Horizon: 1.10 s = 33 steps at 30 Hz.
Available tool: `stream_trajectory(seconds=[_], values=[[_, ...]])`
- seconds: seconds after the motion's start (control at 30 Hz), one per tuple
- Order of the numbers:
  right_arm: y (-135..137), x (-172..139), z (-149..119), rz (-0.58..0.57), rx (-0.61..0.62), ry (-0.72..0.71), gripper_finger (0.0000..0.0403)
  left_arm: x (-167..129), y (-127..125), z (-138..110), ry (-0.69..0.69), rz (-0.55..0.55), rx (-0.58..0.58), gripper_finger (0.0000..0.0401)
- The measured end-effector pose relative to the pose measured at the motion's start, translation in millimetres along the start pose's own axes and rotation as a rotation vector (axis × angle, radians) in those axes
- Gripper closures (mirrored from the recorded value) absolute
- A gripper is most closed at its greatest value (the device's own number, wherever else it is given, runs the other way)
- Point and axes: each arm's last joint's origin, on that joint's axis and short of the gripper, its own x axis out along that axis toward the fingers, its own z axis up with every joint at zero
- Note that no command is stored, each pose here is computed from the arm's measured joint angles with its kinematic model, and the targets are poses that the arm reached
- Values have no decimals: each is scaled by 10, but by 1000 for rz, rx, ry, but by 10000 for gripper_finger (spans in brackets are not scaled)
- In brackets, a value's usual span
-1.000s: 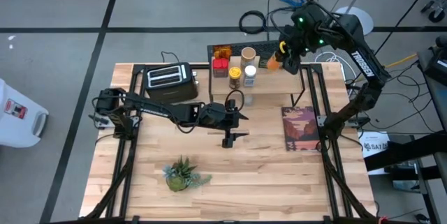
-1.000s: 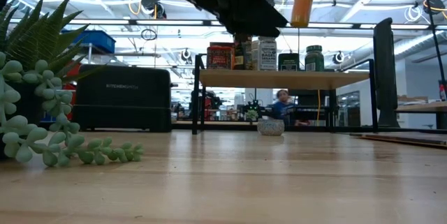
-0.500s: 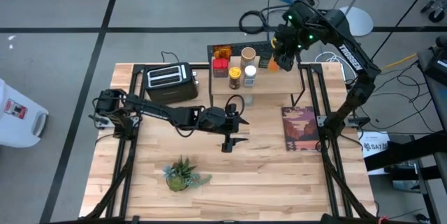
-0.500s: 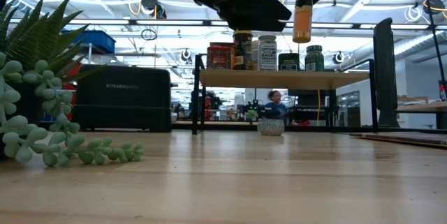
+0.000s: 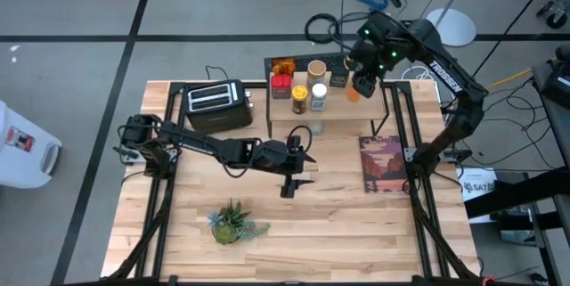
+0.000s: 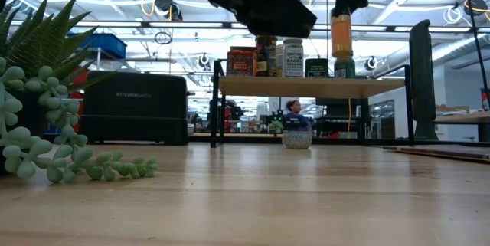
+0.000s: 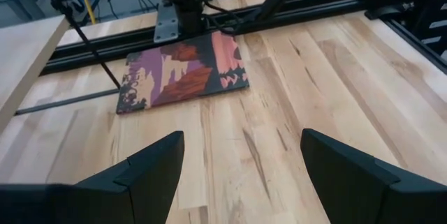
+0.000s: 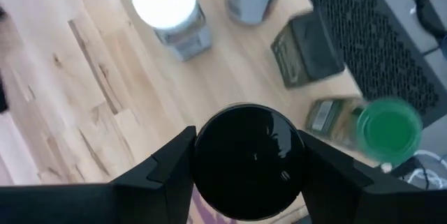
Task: Shelf spices
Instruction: Put the orange seasoning bottle on the shelf
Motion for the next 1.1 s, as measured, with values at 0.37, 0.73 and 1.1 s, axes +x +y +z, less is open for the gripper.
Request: stream_trajectory(seconds=[0.37,0.73,1.1], values=[[-79,194,-367,25,42,-96,204,0,-10,20,-19,0,1,106],[-145,359,-358,-7,48,-48,204,-1,-8,34,-34,3,1,106],[-167,400,-326,-42,45,-44,204,-1,-8,33,-33,3,2,106]])
